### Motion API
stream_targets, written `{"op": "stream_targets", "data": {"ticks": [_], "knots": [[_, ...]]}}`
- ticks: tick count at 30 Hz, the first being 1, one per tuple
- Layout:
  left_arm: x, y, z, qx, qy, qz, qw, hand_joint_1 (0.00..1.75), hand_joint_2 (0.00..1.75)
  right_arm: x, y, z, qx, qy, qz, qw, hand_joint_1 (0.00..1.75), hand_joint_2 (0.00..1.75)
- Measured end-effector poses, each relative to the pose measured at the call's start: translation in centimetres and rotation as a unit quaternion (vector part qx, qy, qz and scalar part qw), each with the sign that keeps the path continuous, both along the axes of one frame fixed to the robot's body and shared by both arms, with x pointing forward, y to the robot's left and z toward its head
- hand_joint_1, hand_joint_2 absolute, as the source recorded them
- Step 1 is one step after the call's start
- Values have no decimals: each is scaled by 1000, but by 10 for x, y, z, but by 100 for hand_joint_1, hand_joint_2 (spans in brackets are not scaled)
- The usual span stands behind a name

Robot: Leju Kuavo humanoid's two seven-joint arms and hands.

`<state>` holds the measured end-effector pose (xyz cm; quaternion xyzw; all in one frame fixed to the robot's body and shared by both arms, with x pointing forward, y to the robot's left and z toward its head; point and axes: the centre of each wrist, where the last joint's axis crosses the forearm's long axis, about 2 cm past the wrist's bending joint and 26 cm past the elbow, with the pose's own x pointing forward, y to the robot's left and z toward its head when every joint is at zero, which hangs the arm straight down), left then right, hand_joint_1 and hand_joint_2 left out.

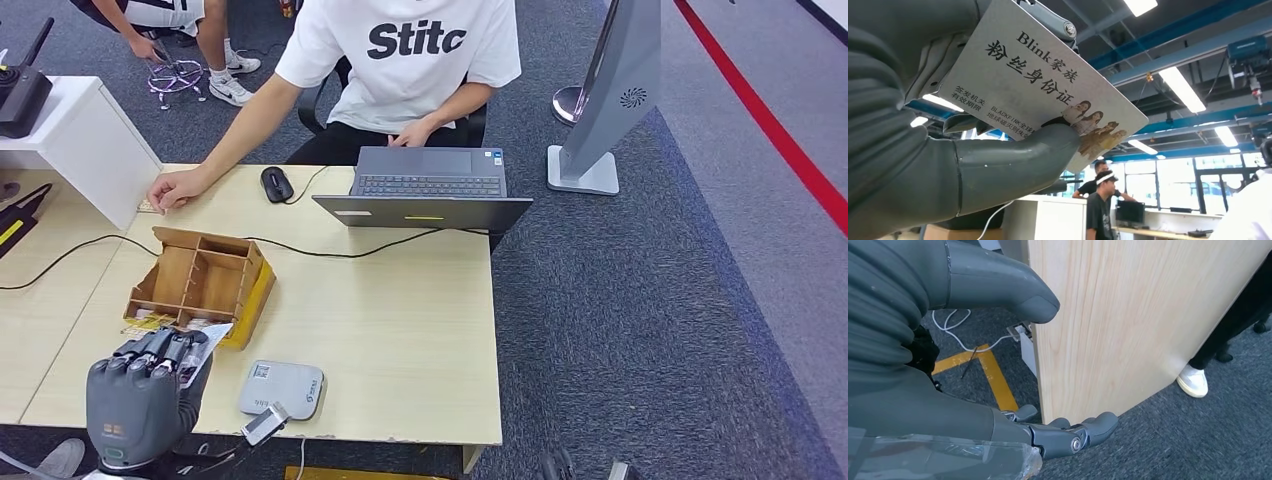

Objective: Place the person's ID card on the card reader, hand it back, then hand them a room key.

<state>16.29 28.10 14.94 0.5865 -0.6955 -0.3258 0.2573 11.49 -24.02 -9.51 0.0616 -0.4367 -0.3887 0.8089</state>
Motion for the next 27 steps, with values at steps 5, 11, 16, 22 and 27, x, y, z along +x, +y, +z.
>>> {"op": "stream_targets", "data": {"ticks": [5, 11, 16, 22, 27], "knots": [[-2, 0, -2, -5, 4, 8, 1000, 175, 175, -1, -1, 0, 0, 2, -3, 1000, 0, 175], [-3, 1, -4, -9, 16, 14, 1000, 175, 175, -2, -1, -1, 0, 2, -7, 1000, 0, 175], [0, 15, -29, -17, 63, 34, 997, 175, 175, -3, -1, -1, -3, 4, -1, 1000, 0, 175], [7, 48, -86, -6, 157, 73, 985, 175, 175, -3, -1, -1, -7, 6, 16, 1000, 0, 175], [4, 56, -117, 4, 219, 88, 972, 175, 175, -2, -1, -1, -8, 9, 26, 1000, 0, 175]]}}
